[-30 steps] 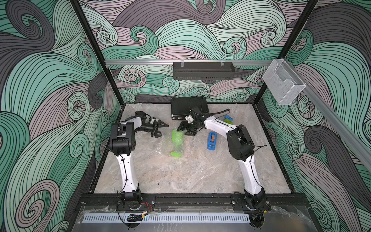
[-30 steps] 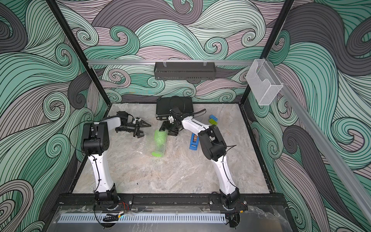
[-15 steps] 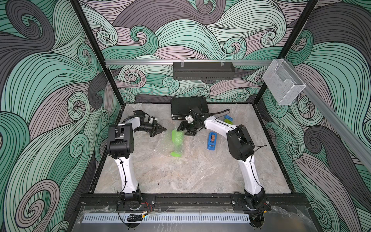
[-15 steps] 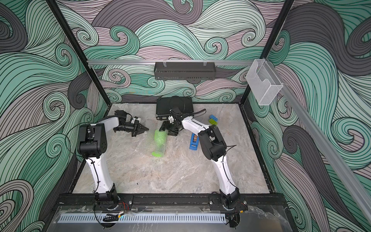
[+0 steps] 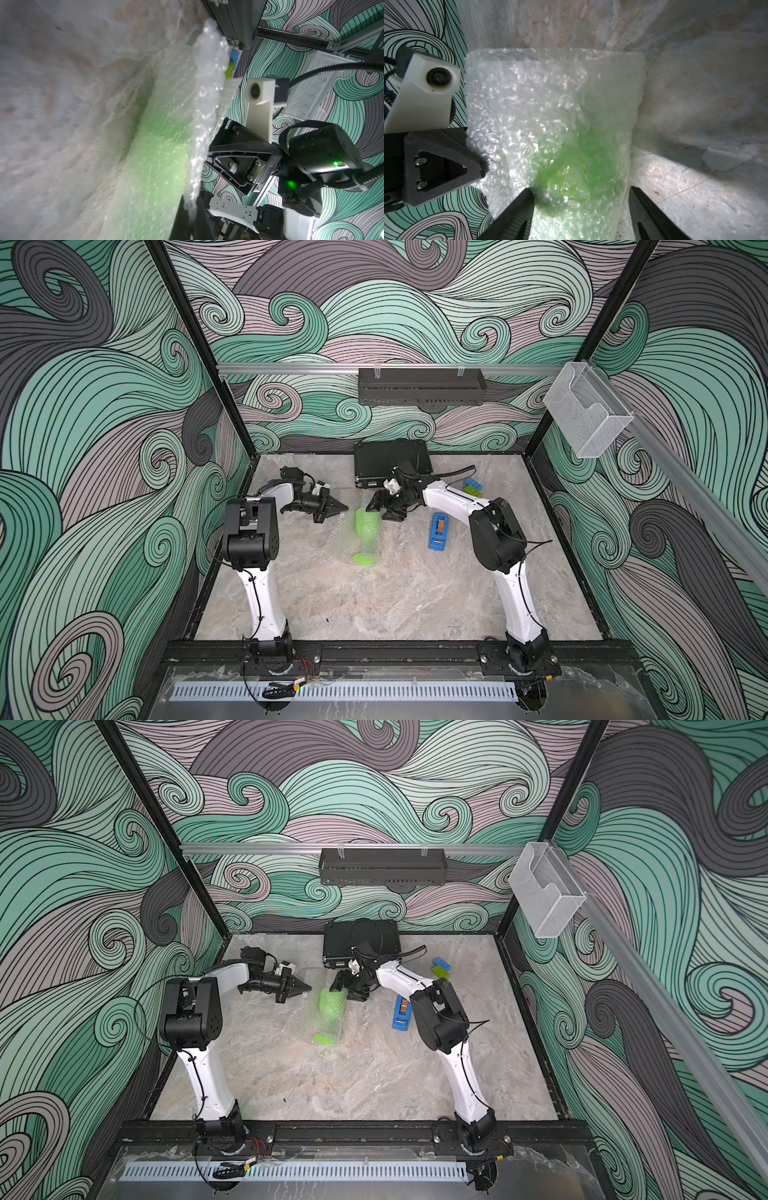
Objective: Wrap wine glasses in bubble wrap
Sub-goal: Wrap the wine glass in bubble wrap.
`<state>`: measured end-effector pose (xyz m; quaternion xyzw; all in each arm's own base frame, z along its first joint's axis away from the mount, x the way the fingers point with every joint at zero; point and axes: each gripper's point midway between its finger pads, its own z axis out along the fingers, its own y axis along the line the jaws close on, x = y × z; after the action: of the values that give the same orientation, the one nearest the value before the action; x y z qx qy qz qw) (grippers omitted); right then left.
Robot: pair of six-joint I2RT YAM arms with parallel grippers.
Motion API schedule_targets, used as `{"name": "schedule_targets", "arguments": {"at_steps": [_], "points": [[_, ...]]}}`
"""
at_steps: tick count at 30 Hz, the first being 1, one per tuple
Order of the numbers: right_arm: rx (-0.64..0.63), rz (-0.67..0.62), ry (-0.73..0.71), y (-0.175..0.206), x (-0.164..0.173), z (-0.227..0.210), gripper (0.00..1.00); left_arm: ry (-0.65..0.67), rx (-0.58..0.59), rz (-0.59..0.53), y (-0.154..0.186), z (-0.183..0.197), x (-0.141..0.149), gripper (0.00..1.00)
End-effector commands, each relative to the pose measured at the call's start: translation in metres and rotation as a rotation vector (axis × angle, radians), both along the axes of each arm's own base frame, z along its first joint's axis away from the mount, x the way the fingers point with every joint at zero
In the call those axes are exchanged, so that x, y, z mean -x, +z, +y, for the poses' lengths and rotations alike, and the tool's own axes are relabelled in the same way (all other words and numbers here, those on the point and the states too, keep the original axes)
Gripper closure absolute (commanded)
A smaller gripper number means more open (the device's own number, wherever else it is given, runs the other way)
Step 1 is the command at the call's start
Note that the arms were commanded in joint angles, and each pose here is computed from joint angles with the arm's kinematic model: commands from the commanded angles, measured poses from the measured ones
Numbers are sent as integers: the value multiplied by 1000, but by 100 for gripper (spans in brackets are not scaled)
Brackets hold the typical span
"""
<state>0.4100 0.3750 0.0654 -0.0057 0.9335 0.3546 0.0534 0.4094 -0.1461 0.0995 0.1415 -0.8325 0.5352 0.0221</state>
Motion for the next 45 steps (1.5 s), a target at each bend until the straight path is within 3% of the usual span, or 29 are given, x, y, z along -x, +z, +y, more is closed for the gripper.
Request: {"name": "schedule_targets", "arguments": {"at_steps": [1, 12, 21, 26, 35, 42, 45], "points": [[97, 52, -28, -22, 12, -13, 26, -40, 63, -34, 24, -24, 1, 100], [107, 55, -28, -24, 14, -14, 27, -113, 126, -12, 32, -63, 9, 100], [99, 64, -16, -25, 22, -13, 28, -109, 98, 9, 18, -67, 7, 100], [87, 61, -3, -21, 30, -8, 28, -102, 71, 18, 9, -66, 5, 91], [82, 77, 12, -24, 46, -5, 29, -107, 32, 44, -10, -66, 4, 83], [66, 87, 12, -23, 53, -4, 31, -127, -20, 63, -26, -66, 8, 67], [63, 86, 14, -21, 57, -5, 31, -133, -25, 68, -28, -68, 9, 65]]}}
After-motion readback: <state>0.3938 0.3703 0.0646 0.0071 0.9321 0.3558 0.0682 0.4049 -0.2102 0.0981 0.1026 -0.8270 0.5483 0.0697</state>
